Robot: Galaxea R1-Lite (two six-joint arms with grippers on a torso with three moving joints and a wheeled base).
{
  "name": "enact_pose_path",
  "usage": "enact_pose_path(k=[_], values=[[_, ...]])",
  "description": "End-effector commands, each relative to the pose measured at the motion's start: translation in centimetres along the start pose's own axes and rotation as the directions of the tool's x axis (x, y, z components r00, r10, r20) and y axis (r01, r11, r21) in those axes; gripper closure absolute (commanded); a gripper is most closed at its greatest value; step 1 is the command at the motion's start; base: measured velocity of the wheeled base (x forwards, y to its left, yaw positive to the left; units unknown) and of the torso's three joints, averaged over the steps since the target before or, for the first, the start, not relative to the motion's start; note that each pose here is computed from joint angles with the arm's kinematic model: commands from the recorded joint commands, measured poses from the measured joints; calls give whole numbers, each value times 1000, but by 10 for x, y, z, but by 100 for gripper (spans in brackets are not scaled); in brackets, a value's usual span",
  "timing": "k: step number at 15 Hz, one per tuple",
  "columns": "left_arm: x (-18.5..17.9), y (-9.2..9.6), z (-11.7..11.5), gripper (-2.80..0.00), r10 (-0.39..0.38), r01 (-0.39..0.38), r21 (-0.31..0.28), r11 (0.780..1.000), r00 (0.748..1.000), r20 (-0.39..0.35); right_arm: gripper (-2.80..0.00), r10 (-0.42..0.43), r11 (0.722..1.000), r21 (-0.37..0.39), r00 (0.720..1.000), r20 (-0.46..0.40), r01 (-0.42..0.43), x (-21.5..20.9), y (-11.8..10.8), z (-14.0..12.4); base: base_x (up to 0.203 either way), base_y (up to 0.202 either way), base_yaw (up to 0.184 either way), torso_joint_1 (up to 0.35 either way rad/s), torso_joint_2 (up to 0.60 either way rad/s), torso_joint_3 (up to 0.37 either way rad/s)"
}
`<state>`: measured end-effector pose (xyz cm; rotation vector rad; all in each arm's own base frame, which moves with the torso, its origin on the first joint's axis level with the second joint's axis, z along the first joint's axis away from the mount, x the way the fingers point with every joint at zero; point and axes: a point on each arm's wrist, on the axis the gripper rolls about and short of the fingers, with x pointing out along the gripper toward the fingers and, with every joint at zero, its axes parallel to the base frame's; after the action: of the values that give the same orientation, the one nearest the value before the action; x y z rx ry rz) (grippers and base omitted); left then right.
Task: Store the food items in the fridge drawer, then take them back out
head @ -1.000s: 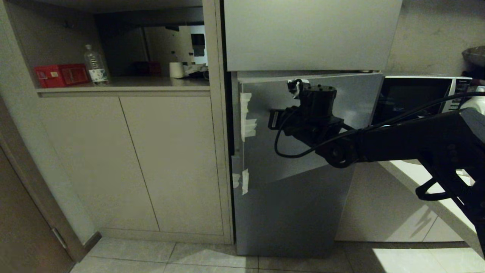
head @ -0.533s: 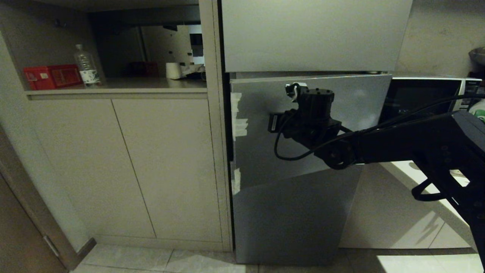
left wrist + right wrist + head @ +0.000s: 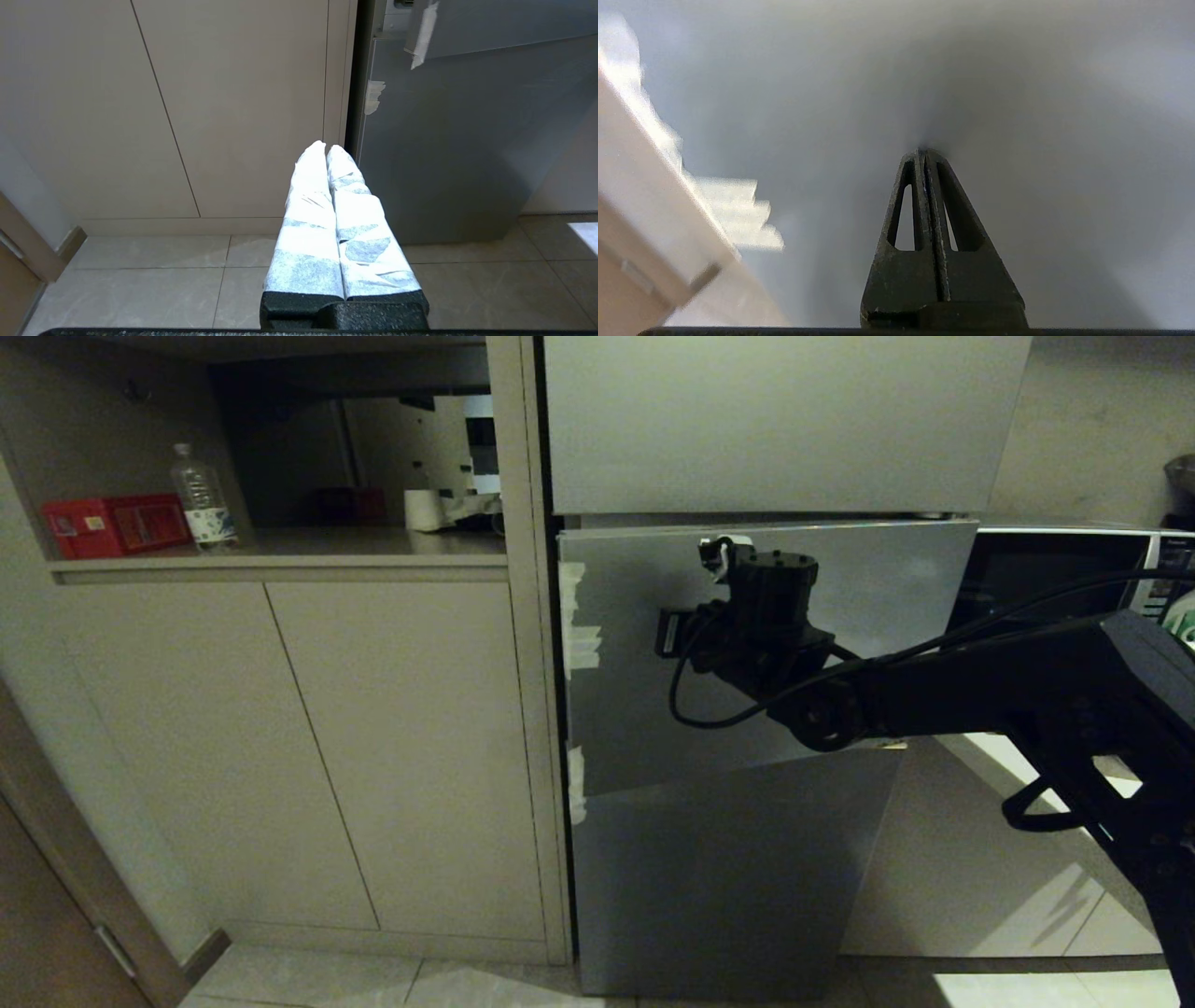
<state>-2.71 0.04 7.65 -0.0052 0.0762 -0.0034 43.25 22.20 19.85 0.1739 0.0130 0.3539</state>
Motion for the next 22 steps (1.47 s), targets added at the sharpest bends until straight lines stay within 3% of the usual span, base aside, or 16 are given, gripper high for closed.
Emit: enact_pose_path(k=[1,3,6,8,12,17,20,22], values=[[0,0,0,0,1,-1,0,1000,1000,2,0,-13,1000,6,999,36,13,12,1,-2,0,0,0,0,0,0],[0,0,0,0,1,-1,0,1000,1000,3,0,-15,1000,12,997,70,15,24,2,-4,0,0,0,0,0,0],[0,0,0,0,1,-1,0,1000,1000,1,0,-22,1000,5,999,35,21,40,-2,-37,0,0,0,0,0,0],[0,0,0,0,1,-1,0,1000,1000,1,0,-22,1000,12,996,90,21,46,-5,-50,0,0,0,0,0,0],[0,0,0,0,1,-1,0,1000,1000,1,0,-60,998,27,978,199,55,53,-29,-57,0,0,0,0,0,0],[0,0,0,0,1,-1,0,1000,1000,2,0,-65,998,25,979,193,61,54,-32,-63,0,0,0,0,0,0],[0,0,0,0,1,-1,0,1000,1000,2,0,-68,998,32,969,236,62,55,-33,-70,0,0,0,0,0,0],[0,0,0,0,1,-1,0,1000,1000,1,0,-89,996,20,976,199,87,46,-34,-72,0,0,0,0,0,0]])
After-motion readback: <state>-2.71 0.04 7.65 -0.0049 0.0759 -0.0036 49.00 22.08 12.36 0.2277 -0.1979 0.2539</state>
